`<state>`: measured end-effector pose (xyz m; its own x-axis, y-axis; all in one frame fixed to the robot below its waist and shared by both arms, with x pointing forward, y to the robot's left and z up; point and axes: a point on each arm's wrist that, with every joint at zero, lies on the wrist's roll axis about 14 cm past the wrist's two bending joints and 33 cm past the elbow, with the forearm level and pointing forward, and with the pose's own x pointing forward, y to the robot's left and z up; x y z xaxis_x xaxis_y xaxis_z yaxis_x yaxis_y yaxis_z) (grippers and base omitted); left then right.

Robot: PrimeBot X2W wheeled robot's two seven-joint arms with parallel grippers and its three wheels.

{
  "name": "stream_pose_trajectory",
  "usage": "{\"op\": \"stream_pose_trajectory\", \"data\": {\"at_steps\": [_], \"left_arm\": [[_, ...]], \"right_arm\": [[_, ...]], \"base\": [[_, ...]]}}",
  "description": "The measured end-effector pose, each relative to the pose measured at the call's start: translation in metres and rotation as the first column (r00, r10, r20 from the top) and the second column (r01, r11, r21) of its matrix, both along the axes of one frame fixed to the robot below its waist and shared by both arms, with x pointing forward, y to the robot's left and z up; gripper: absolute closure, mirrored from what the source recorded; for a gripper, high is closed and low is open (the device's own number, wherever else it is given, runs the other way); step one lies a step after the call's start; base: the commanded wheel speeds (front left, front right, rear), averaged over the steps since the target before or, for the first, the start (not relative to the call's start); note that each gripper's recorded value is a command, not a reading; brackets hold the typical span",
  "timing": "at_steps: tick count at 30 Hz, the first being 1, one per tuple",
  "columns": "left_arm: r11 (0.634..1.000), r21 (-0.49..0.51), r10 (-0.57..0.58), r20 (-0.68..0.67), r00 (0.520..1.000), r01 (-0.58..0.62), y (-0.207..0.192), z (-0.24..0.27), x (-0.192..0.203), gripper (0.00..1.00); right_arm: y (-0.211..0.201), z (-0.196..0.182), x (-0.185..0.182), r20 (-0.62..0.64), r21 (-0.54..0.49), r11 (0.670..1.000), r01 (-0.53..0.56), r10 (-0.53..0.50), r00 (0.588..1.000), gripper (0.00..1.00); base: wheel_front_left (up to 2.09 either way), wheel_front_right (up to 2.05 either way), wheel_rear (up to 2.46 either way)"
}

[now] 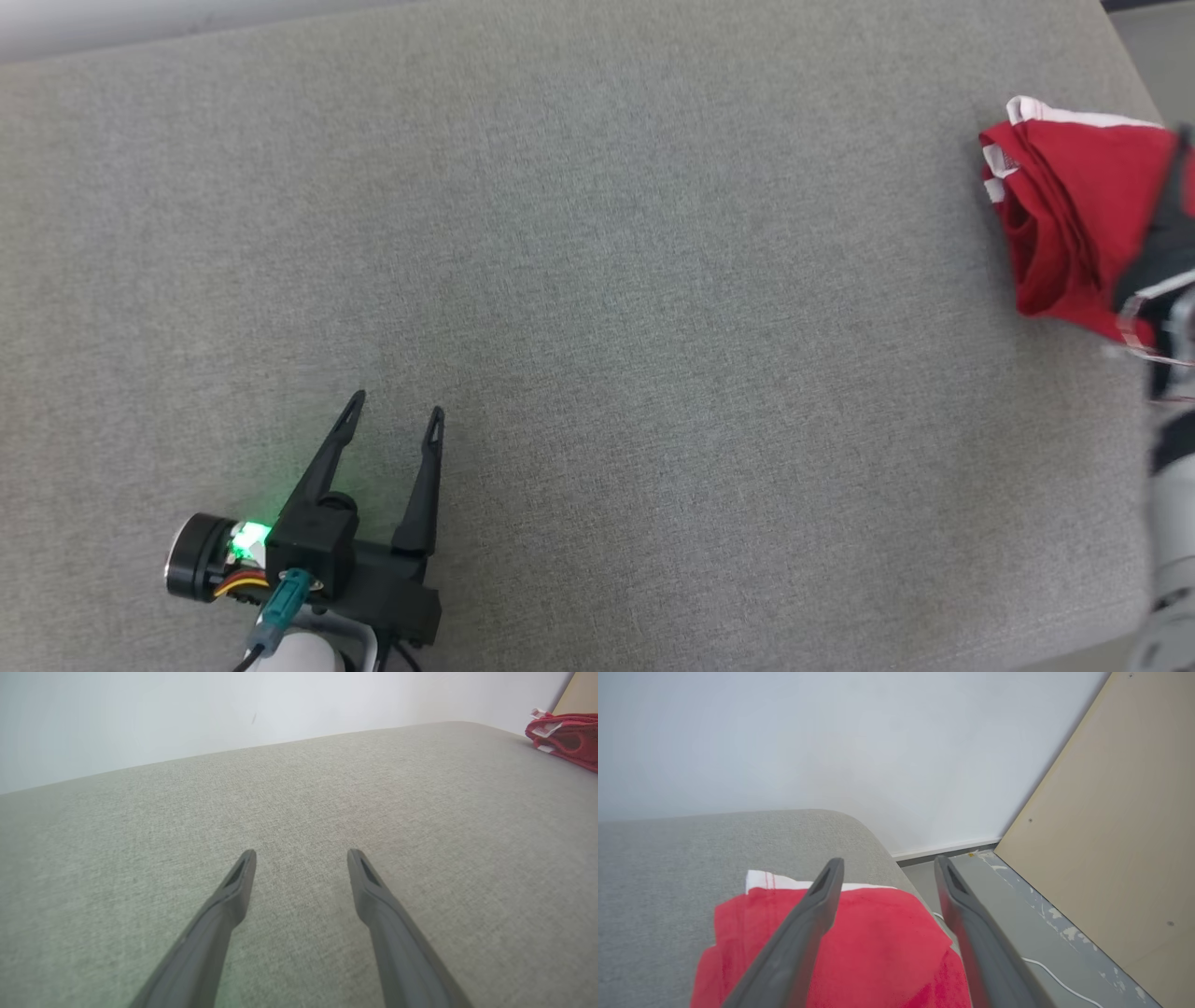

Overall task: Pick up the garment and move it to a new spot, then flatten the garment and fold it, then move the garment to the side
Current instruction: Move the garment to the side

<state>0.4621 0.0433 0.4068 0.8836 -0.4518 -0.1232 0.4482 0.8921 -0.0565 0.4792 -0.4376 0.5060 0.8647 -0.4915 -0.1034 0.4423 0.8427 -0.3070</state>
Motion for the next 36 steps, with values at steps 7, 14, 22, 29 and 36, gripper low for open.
{"op": "stream_pose_trajectory", "data": {"at_steps": [7, 14, 22, 29, 36], "left_arm": [[0.998, 0.005, 0.061, 0.013, 0.998, -0.061, 0.015, 0.012, -0.008, 0.0], [0.987, -0.003, 0.163, 0.015, 0.986, -0.163, 0.045, 0.023, -0.022, 0.0], [0.962, 0.01, 0.272, 0.017, 0.962, -0.273, 0.083, 0.029, -0.04, 0.0], [0.935, 0.01, 0.355, 0.027, 0.935, -0.355, 0.111, 0.037, -0.057, 0.0], [0.915, -0.003, 0.402, 0.056, 0.914, -0.403, 0.128, 0.049, -0.067, 0.0]], "right_arm": [[0.085, -0.003, 0.011, 0.103, 0.072, 0.982, -0.175, 0.167, 0.981, 0.0], [0.153, -0.021, -0.015, 0.163, 0.168, 0.934, -0.314, 0.288, 0.944, 0.0], [0.197, -0.036, -0.038, 0.179, 0.232, 0.887, -0.398, 0.363, 0.914, 0.0], [0.229, -0.037, -0.051, 0.197, 0.261, 0.843, -0.471, 0.431, 0.881, 0.0], [0.253, -0.026, -0.054, 0.238, 0.263, 0.806, -0.53, 0.479, 0.845, 0.0]], "base": [[0.0, 0.0, 0.0], [0.0, 0.0, 0.0], [0.0, 0.0, 0.0], [0.0, 0.0, 0.0], [0.0, 0.0, 0.0]]}}
